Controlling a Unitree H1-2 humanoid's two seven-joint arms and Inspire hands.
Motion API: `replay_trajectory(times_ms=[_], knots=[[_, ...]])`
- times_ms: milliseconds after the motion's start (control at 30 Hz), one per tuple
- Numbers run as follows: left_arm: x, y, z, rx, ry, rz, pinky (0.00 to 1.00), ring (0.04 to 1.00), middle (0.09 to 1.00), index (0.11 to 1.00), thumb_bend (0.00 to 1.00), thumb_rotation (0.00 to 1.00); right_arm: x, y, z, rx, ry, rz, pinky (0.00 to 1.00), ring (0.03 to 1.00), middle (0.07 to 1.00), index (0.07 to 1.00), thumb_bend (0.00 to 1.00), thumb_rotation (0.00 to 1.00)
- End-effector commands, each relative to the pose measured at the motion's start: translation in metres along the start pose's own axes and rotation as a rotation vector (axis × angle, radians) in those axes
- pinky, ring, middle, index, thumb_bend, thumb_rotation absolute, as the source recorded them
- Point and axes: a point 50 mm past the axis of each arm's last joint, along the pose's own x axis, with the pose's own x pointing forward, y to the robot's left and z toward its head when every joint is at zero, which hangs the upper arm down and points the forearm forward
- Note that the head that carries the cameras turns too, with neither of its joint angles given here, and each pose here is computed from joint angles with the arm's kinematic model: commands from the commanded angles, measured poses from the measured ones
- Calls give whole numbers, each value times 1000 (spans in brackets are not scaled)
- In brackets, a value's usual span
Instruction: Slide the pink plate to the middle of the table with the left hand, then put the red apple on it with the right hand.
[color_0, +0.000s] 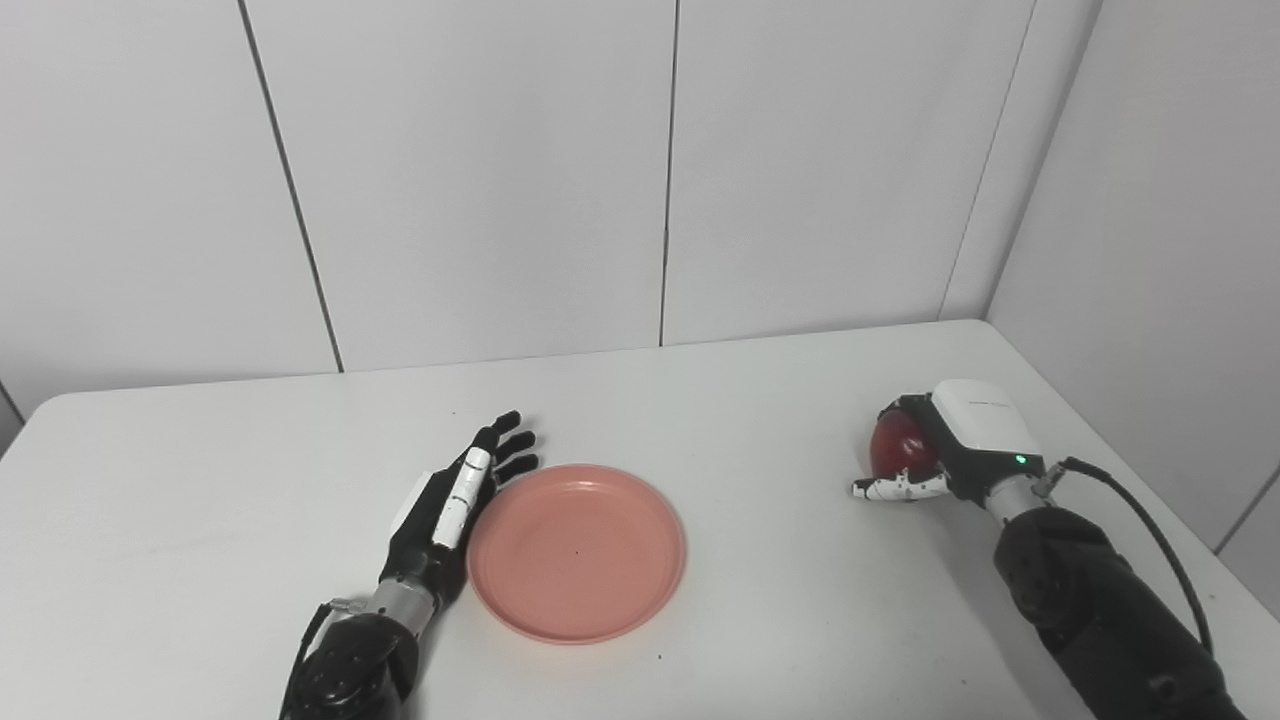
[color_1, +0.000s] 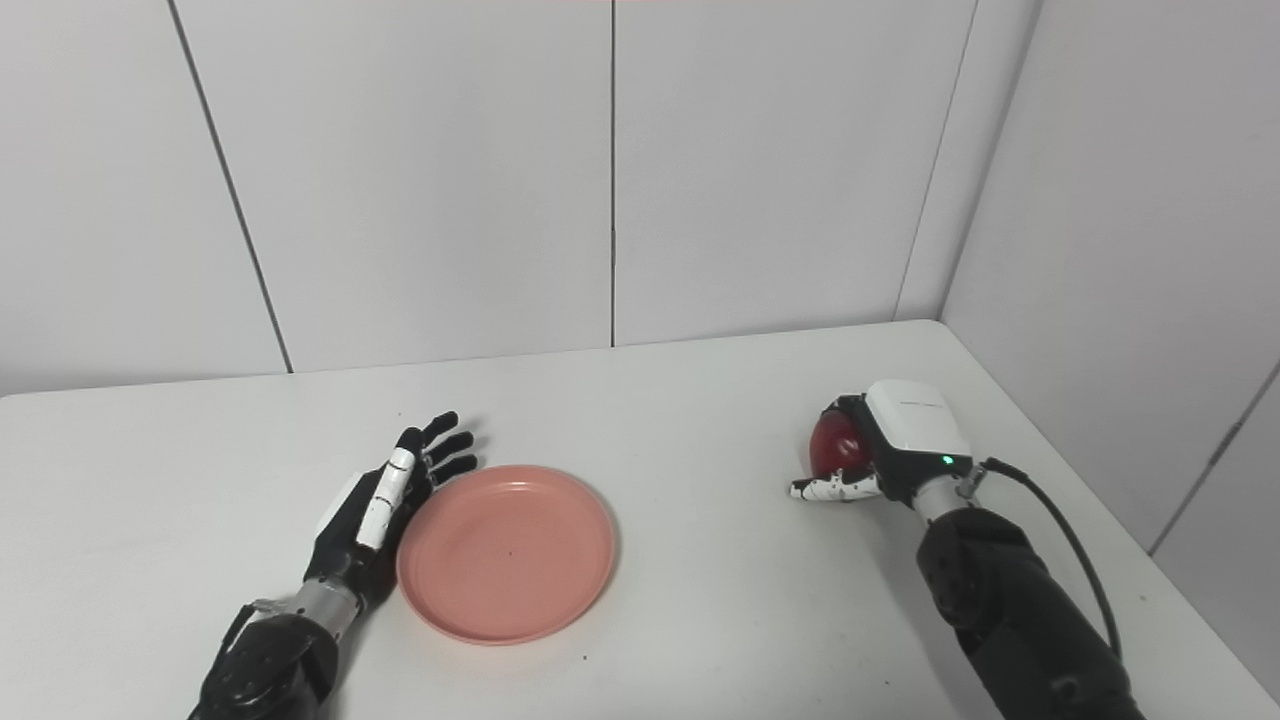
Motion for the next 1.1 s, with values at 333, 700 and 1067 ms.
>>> replay_trajectory(times_ms=[333, 700, 1067], knots=[[-5, -8, -20, 3, 97, -20, 800, 865, 891, 893, 733, 946, 11, -18, -3, 18, -21, -73, 176, 241, 336, 485, 498, 161], [-3, -8, -19, -1, 96, -20, 798, 866, 892, 894, 735, 943, 13, -27, 2, 11, -89, -118, 170, 234, 326, 483, 498, 162], [0, -15, -18, 12, 87, -27, 791, 857, 888, 895, 701, 958, 14, -78, 60, 26, -288, -222, 99, 154, 237, 470, 498, 164]])
